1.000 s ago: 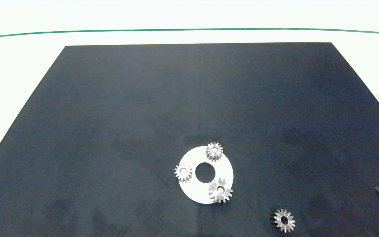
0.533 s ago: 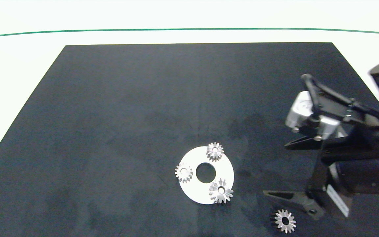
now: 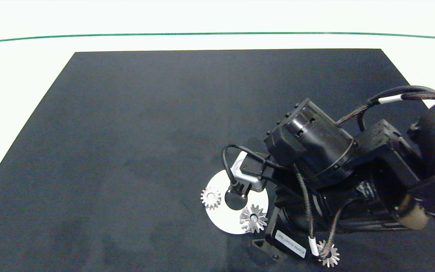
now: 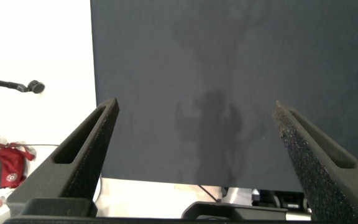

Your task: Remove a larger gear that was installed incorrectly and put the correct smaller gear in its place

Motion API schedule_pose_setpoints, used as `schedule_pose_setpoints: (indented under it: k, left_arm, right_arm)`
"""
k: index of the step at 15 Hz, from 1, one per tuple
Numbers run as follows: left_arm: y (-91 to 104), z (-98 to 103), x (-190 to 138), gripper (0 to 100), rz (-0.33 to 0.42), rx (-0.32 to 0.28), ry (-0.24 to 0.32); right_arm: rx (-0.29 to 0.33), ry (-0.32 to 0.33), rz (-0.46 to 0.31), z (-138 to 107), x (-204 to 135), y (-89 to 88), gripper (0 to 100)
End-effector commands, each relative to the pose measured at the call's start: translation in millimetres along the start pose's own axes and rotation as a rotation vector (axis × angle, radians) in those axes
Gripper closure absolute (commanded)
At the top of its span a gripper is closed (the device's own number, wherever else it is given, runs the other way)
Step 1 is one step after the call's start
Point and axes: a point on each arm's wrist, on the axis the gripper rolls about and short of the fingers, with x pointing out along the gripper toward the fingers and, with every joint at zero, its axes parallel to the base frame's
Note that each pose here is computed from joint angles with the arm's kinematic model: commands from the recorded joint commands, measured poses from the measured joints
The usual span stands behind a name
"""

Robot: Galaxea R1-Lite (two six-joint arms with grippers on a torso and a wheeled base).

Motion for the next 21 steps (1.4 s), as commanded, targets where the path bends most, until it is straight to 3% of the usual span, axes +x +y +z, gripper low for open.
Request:
schedule_pose_setpoints:
  k: [1, 4, 21]
  left_arm:
    - [-0.1, -2.9, -5.7, 0, 0.003, 0.001, -0.014]
    - [-0.1, -2.6, -5.2, 0, 0.001, 0.003, -0.013]
    - [-0.3, -3.2, -5.1, 0, -0.002, 0.01, -0.012]
  right_arm:
    - [-0.02, 0.065, 0.013, 6.1, 23.3, 5.1, 0]
    - [-0.038, 0.118, -0.038, 7.9, 37.0, 7.8, 2]
    - [-0.058, 0.141, -0.037, 16.9, 55.9, 13.9, 36]
